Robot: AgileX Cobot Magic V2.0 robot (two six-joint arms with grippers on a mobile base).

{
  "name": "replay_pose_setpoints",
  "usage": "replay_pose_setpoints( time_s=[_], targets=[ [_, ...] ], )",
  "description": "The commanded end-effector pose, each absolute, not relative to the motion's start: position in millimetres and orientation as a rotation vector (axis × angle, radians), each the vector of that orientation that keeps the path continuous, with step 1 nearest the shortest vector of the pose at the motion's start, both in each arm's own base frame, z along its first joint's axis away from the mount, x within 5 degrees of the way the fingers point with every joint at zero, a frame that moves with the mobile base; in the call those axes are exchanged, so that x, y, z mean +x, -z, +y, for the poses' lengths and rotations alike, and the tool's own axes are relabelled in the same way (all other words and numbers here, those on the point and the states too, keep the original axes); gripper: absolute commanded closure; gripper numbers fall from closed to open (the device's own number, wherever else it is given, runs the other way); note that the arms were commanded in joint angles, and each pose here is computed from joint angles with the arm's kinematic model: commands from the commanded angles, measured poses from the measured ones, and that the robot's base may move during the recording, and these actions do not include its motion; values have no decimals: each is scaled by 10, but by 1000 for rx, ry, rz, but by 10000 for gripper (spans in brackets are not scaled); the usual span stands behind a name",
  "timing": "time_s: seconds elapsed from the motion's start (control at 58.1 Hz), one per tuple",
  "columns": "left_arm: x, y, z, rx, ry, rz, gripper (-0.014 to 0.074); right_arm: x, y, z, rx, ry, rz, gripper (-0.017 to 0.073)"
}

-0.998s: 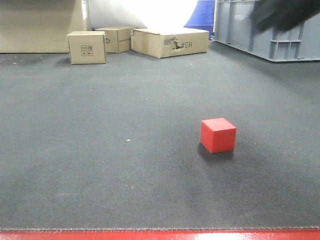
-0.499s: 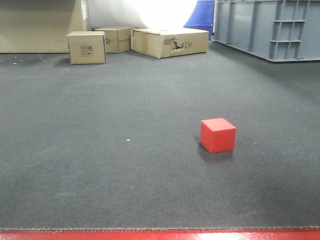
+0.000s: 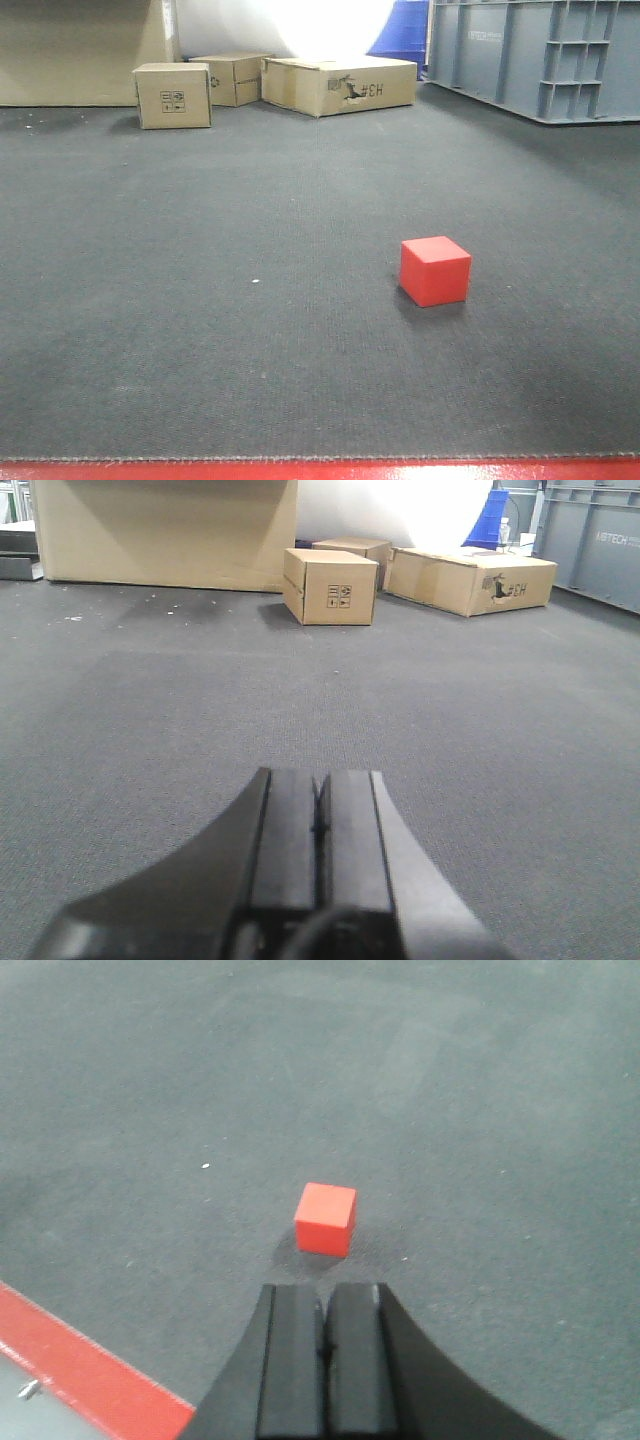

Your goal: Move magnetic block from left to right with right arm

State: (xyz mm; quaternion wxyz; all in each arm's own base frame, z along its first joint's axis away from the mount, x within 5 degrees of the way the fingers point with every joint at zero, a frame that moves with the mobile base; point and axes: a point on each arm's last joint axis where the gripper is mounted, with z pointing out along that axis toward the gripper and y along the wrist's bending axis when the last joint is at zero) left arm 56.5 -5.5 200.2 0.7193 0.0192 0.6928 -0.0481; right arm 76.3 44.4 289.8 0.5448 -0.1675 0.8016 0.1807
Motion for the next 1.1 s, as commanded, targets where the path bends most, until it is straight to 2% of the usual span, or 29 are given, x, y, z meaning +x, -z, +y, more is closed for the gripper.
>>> replay_pose_setpoints(
  time_s=[0.0,0.327,0.482,0.688,1.084],
  targets=[
    [555,-2055,-47,27,113,1446,720,795,-3036,408,-356,-395,1778,501],
    [555,-2055,-47,27,113,1446,720,707,-2636,81,-74,-108,1562,501],
    [555,-2055,-47,27,113,1446,720,583,-2321,4,10,-25,1501,501],
    [555,-2055,-47,27,113,1446,720,549,-2055,-32,60,30,1470,501],
    [555,-2055,-47,27,113,1446,720,549,-2051,-33,61,32,1475,501]
  ],
)
